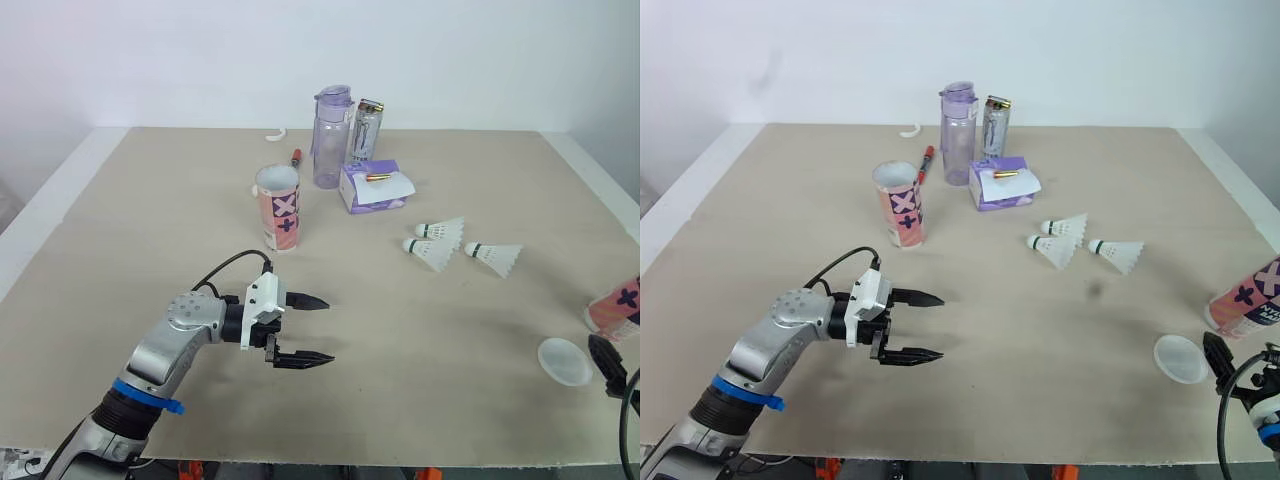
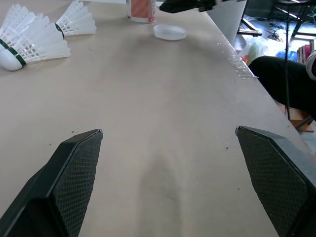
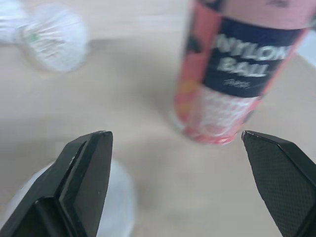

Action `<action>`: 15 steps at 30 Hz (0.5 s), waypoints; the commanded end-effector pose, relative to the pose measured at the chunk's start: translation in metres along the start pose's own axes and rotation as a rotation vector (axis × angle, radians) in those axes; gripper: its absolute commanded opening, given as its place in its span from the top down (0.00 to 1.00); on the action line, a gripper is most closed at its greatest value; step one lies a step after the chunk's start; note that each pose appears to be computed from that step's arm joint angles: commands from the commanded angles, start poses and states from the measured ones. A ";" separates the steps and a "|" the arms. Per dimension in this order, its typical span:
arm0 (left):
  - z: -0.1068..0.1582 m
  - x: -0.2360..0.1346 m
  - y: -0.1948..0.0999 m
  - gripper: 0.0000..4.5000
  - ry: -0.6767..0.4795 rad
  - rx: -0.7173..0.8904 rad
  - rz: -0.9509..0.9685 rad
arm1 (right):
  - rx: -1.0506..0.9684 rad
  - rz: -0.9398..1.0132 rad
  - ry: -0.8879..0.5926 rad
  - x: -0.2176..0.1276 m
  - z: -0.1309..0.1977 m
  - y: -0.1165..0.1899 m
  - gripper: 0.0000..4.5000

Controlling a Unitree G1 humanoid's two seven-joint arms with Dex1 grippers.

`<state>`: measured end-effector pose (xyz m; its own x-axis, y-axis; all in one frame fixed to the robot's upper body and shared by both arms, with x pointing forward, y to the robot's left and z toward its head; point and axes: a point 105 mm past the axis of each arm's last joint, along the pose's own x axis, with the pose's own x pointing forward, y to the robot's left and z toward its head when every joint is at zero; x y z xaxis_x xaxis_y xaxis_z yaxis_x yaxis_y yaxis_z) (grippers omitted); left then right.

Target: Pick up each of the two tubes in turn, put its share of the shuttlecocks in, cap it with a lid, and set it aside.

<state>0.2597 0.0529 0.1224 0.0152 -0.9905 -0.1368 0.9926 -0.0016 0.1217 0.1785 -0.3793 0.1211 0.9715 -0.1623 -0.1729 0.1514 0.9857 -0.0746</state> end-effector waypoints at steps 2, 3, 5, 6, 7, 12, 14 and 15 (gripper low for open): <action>0.006 -0.002 0.003 0.00 -0.014 0.042 -0.001 | -0.127 0.322 -0.071 -0.006 0.032 0.051 0.00; 0.006 -0.002 0.003 0.00 -0.012 0.043 0.003 | -0.143 0.377 -0.075 -0.005 0.034 0.061 0.00; 0.006 -0.004 0.005 0.00 -0.011 0.042 0.018 | -0.179 0.486 -0.086 0.000 0.036 0.081 0.00; 0.006 -0.006 0.006 0.00 -0.012 0.041 0.031 | -0.206 0.555 -0.095 0.004 0.037 0.094 0.00; 0.006 -0.007 0.007 0.00 -0.012 0.039 0.043 | -0.222 0.602 -0.108 0.008 0.039 0.104 0.00; 0.006 -0.016 0.014 0.00 -0.014 0.029 0.155 | -0.259 0.850 -0.176 0.028 0.047 0.154 0.00; 0.006 -0.024 0.022 0.00 -0.016 0.016 0.257 | -0.284 0.950 -0.217 0.040 0.053 0.174 0.00; 0.006 -0.029 0.026 0.00 -0.015 0.010 0.300 | -0.281 0.982 -0.231 0.045 0.055 0.181 0.00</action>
<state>0.2768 0.0709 0.1226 0.2091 -0.9718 -0.1092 0.9727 0.1952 0.1259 0.2515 -0.2169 0.1504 0.7148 0.6917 -0.1029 -0.6956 0.6883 -0.2059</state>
